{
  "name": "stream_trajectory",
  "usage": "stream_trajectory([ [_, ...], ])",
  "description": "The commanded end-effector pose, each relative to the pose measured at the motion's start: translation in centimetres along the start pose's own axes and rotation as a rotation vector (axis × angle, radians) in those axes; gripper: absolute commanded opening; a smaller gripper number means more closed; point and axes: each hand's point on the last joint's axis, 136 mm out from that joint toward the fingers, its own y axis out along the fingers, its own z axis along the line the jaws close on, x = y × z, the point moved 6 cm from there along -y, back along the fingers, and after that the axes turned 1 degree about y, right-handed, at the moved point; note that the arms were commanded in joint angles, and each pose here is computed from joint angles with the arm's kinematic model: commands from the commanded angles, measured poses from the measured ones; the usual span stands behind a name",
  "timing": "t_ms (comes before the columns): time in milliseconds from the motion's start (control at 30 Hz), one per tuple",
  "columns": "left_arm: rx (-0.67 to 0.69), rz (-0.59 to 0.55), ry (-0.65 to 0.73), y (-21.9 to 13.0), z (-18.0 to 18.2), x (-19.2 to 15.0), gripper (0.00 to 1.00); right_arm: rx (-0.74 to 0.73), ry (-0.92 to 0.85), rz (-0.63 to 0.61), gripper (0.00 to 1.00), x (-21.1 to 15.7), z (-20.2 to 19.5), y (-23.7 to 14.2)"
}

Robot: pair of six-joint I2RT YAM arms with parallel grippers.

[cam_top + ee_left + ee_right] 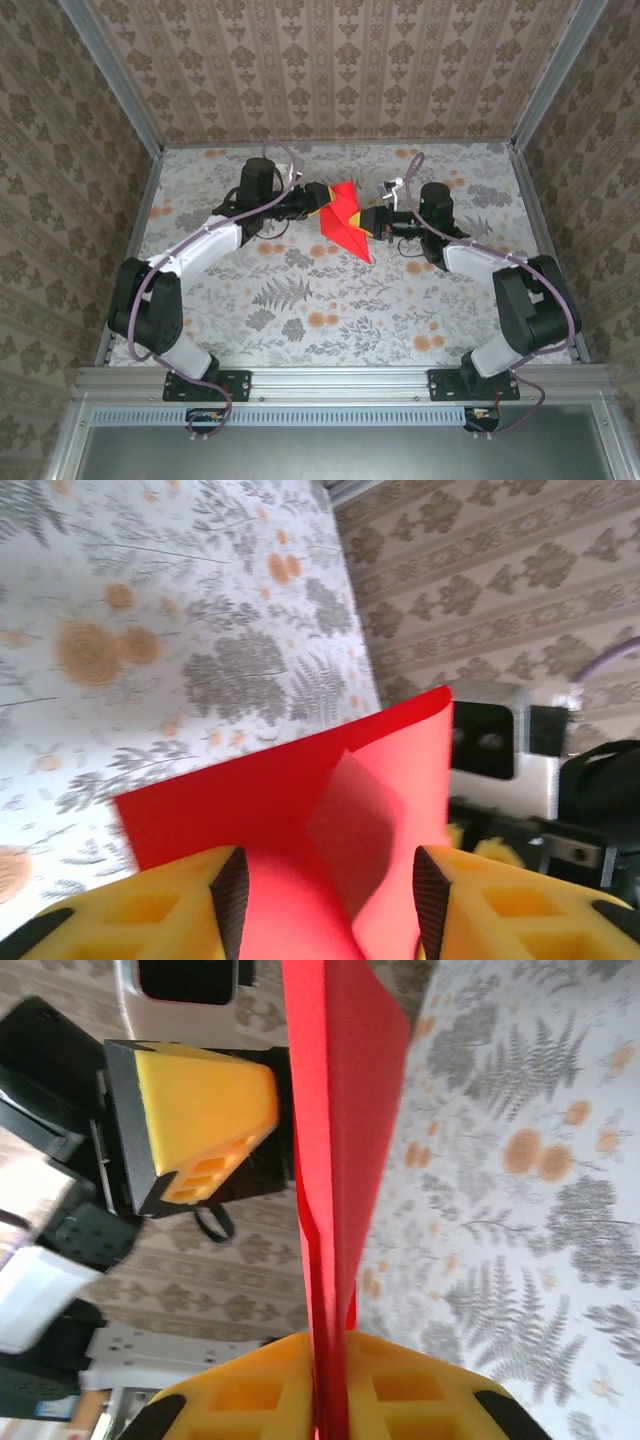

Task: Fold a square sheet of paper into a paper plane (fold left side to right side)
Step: Turn over the paper at the center of the table.

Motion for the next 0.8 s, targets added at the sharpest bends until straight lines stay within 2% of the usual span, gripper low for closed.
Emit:
stream_trajectory([
  [0,0.128,-0.066,0.074,-3.5,0.2,-0.2,0.56,-0.22,-0.105,0.052,0.12,-1.0,0.0,-1.2],
  [167,0.314,-0.162,0.096,-8.2,1.3,-0.4,0.63,-0.703,-0.329,0.153,0.11,-2.3,-0.5,-2.5],
  [433,0.551,-0.292,0.083,-13.7,2.9,-2.5,0.64,-1.498,-0.751,0.292,0.11,-1.9,-1.3,-1.8],
  [600,0.631,-0.336,0.04,-15.8,4.0,-3.6,0.64,-1.744,-0.995,0.401,0.12,-2.0,-2.1,1.0],
  [767,0.649,-0.359,0.01,-16.8,4.6,-3.9,0.65,-1.872,-1.102,0.542,0.14,-2.9,-5.0,3.1],
])
